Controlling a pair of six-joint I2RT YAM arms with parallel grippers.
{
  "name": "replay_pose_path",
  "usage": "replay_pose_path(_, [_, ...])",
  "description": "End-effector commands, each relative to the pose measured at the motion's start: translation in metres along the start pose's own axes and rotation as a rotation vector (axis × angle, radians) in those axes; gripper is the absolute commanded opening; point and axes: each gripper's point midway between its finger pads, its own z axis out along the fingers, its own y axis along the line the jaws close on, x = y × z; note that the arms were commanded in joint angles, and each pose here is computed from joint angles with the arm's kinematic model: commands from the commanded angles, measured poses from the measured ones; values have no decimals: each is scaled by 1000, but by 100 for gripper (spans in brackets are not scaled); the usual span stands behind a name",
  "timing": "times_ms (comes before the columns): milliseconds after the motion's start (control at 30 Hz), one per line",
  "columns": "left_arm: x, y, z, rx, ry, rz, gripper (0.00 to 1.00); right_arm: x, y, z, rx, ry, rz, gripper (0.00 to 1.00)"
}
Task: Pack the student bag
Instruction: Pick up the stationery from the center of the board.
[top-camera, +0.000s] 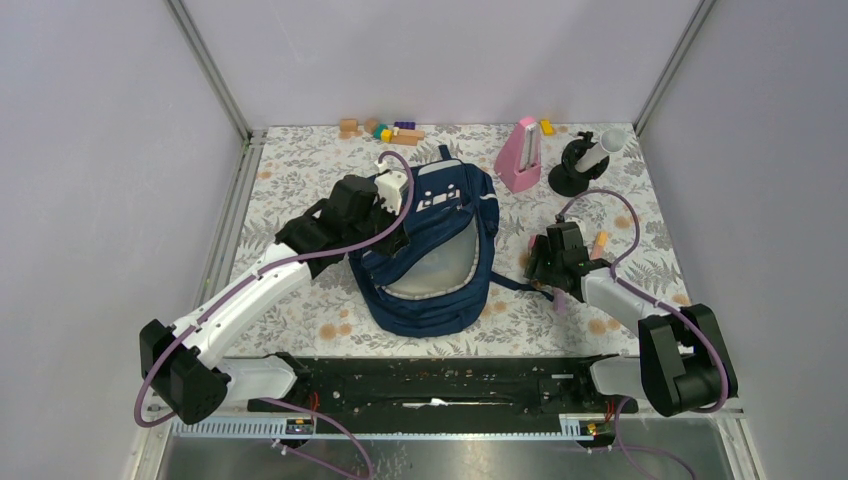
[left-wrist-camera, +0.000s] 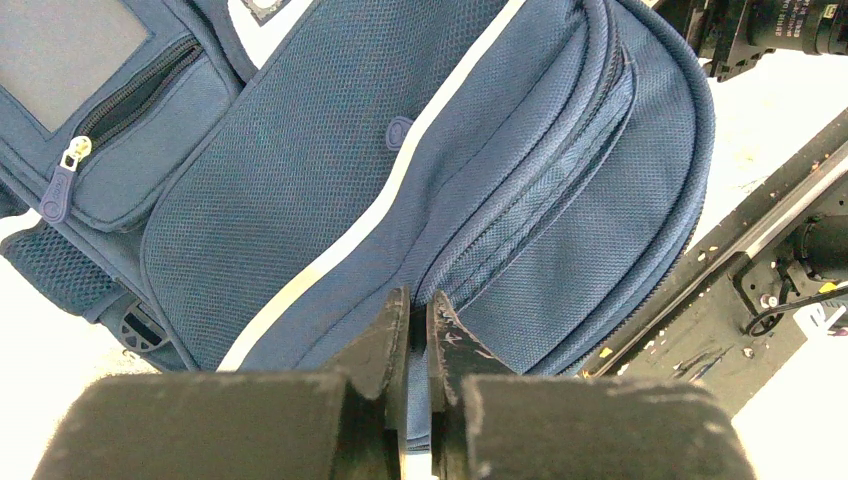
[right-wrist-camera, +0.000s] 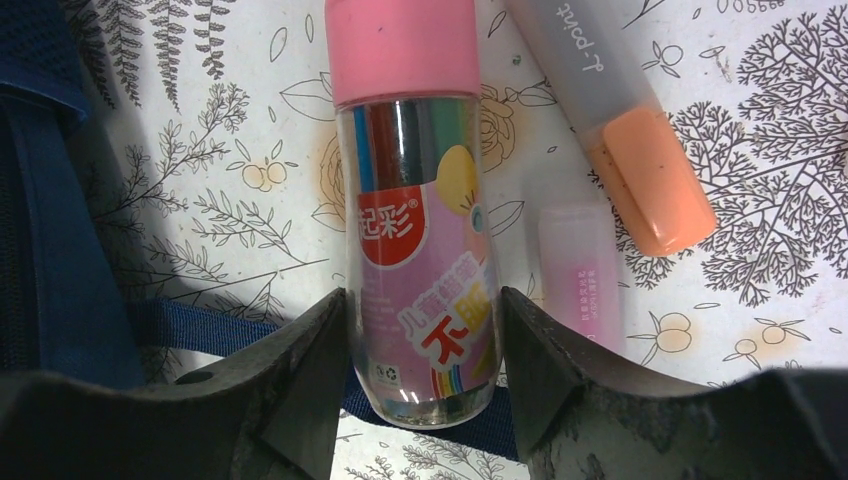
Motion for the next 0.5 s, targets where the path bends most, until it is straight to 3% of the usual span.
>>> replay_pose_path(0, [-26,-11,-12,43,-95,-19,0,-18,8,-7,-39,-70,8,27])
replay_pose_path(167, [-26,-10,-13,41,-97,-18,0,-30,18,-24,-129,-178,0,0])
replay_pose_path(300, [-27,-10,-13,38,-99,-11,0,-42,27,-46,-193,-238,-39,0])
replay_pose_path(467, [-29,-5,-18,8,-106,9,0,-39,44,-76,-306,-211,-92,0])
